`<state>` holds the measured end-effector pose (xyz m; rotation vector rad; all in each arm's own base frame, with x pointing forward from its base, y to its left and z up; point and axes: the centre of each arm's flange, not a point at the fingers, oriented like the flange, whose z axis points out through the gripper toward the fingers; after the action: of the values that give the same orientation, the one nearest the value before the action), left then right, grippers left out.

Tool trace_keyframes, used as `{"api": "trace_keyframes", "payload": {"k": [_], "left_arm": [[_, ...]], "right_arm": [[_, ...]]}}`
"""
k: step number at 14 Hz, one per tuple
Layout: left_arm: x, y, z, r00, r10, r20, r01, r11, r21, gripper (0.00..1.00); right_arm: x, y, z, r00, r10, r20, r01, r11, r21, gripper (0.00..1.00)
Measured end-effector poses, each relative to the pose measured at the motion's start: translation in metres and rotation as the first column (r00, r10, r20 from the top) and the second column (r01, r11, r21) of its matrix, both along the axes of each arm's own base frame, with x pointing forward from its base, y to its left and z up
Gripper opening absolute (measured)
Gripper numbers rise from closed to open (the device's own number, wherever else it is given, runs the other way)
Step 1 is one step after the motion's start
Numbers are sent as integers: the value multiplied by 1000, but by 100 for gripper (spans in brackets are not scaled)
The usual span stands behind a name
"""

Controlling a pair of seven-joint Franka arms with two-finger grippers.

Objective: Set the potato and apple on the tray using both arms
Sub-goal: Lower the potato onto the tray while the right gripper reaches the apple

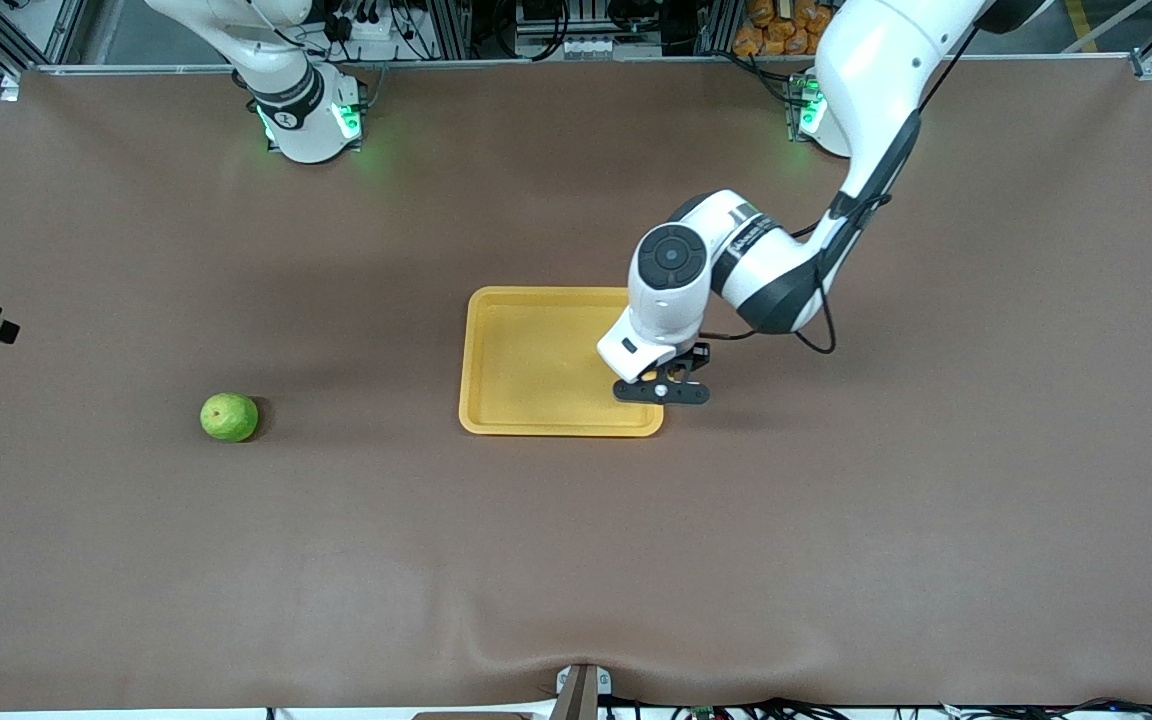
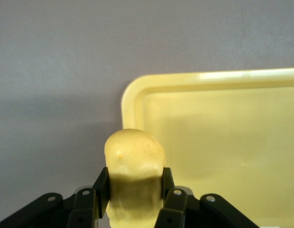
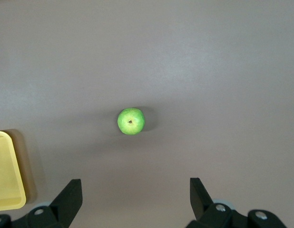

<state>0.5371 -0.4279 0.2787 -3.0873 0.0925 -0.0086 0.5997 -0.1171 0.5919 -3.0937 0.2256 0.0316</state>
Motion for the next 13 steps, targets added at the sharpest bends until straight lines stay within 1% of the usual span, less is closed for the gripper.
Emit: {"api": "trace_keyframes", "payload": {"k": [5, 9, 11, 13], "left_arm": [[-20, -33, -22, 1000, 9, -21, -9, 1000, 1, 46], [-32, -43, -38, 999, 1, -34, 0, 1000, 23, 46], [-36, -46, -47, 999, 7, -34, -6, 999, 38, 46], [-39, -48, -54, 1000, 7, -30, -5, 999, 53, 46]], "right_arm": [[0, 0, 0, 1000, 0, 0, 0, 1000, 0, 100], [1, 2, -1, 1000, 3, -3, -3, 1000, 1, 100], [4, 7, -9, 1000, 13, -20, -13, 1000, 5, 100], [12, 12, -28, 998, 22, -51, -21, 1000, 9, 100]]}}
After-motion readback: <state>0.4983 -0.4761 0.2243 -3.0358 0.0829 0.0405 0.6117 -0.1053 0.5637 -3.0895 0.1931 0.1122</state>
